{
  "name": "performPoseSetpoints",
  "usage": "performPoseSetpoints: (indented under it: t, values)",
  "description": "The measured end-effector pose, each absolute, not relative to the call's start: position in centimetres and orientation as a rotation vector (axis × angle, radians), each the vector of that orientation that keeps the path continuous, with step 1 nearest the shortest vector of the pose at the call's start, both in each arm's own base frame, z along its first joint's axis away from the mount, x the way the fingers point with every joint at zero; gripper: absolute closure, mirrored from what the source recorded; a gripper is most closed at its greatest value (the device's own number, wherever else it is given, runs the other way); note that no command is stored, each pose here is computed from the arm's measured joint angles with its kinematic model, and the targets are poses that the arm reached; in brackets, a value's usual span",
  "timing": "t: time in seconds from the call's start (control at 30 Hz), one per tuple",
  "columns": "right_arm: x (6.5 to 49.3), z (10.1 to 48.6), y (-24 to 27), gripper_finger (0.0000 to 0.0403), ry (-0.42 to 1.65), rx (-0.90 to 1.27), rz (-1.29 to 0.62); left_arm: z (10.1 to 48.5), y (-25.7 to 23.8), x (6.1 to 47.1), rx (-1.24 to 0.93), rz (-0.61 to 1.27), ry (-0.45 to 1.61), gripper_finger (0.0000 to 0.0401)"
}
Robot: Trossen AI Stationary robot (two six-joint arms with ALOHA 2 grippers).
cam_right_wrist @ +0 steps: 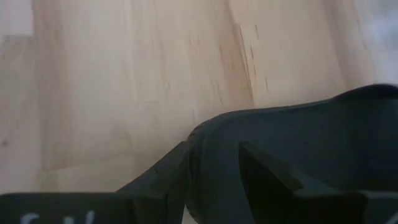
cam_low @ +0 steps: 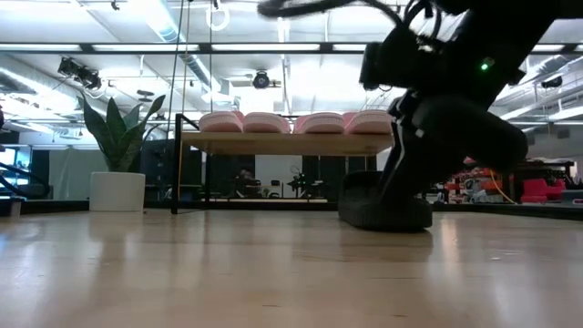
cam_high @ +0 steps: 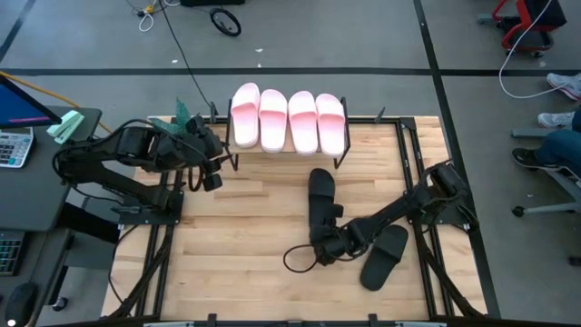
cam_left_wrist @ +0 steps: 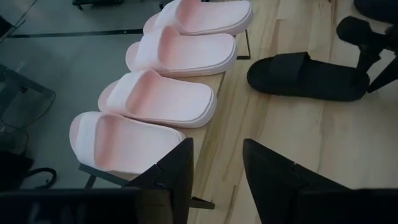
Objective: Pick and place slides into the shelf
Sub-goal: Put the left black slides under the shelf
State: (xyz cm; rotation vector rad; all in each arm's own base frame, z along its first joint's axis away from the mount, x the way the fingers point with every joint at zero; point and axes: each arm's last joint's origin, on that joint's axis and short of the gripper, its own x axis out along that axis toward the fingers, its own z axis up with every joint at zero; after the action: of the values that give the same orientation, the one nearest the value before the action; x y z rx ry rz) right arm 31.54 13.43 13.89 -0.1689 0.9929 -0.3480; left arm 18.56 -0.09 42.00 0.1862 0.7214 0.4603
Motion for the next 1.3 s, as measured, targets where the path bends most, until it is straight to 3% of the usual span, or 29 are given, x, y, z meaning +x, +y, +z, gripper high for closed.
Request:
performPoseSetpoints:
  t: [0.47,0.77,0.9,1.1,1.3]
  values:
    - [31.6,13.7,13.2,0.0257,1.027,-0.15,-0.297,41.9,-0.1,18.4,0.194,0.459,0.743,0.027]
    - [30.5,11.9,12.3,0.026,1.017,-0.125,-0.346,41.8,-0.1,18.4,0.192,0.46,0.743,0.026]
    - [30.0,11.1,12.0,0.0287,0.968,-0.137,-0.349,41.8,-0.1,18.4,0.188,0.462,0.749,0.0255]
    - [30.4,11.5,12.2,0.0379,0.949,-0.203,-0.358,41.8,-0.1,18.4,0.188,0.462,0.75,0.026]
    - [31.6,12.8,11.2,0.0377,0.906,-0.436,-0.474,41.8,-0.1,18.4,0.16,0.473,0.741,0.0268]
